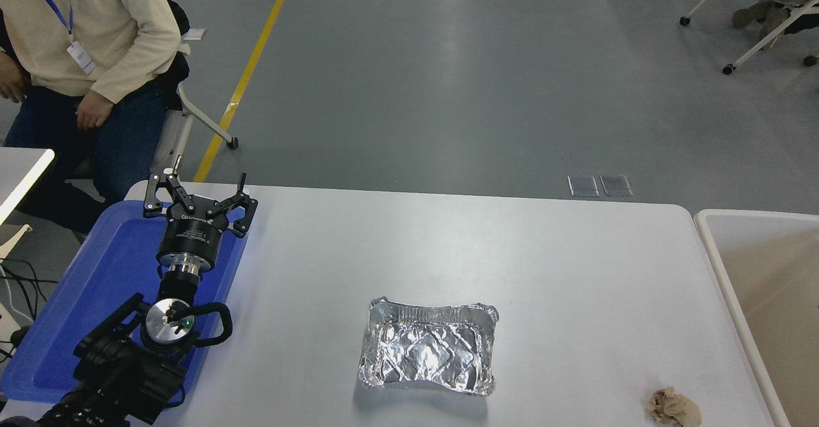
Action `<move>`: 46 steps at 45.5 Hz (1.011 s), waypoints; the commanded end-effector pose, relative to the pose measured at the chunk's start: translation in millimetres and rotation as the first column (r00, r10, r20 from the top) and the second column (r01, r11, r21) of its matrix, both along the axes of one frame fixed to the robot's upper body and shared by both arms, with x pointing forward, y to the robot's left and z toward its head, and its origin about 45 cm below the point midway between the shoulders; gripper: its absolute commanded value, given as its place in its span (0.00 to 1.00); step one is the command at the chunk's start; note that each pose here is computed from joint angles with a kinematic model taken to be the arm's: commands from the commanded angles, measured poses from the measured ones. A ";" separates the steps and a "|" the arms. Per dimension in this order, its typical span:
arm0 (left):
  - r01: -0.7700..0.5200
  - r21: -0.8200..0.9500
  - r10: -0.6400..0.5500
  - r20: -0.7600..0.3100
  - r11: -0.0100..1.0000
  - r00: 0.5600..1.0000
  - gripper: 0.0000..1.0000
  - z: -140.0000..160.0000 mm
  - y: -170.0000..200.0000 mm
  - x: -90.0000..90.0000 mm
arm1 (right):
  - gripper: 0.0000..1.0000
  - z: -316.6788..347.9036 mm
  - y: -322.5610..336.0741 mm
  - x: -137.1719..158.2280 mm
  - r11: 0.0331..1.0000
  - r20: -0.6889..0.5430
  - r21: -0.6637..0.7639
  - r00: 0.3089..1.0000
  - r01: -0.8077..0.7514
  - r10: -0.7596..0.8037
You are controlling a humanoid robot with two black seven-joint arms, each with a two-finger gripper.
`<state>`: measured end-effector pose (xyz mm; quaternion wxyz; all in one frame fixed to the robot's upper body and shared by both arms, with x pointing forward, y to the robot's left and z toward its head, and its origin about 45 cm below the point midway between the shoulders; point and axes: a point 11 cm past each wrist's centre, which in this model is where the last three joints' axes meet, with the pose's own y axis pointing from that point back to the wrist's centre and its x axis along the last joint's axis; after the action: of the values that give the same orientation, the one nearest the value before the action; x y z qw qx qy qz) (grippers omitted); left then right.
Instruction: Pick up paper cup place in dustbin
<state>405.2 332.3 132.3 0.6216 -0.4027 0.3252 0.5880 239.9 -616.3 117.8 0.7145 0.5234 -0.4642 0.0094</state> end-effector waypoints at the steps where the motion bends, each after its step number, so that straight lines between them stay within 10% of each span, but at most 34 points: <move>1: 0.001 0.000 -0.001 -0.001 1.000 1.000 1.00 -0.1 -0.1 0.0 | 1.00 21.6 25.3 -11.6 0.994 -0.129 0.072 0.988 -0.080 0.089; 28: 0.003 0.000 -0.003 -0.002 1.000 1.000 1.00 -0.2 -0.3 0.0 | 1.00 76.2 96.5 0.3 0.906 -0.436 0.422 0.867 -0.042 0.243; 46: -0.001 0.002 0.001 -0.003 1.000 1.000 1.00 -0.7 0.8 -0.5 | 1.00 155.1 94.1 16.9 0.935 -0.604 0.354 0.758 -0.020 0.245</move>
<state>405.0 332.6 132.0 0.6221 -0.4013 0.3260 0.5880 249.3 -525.8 224.3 0.7108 0.6558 -0.1938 -0.1649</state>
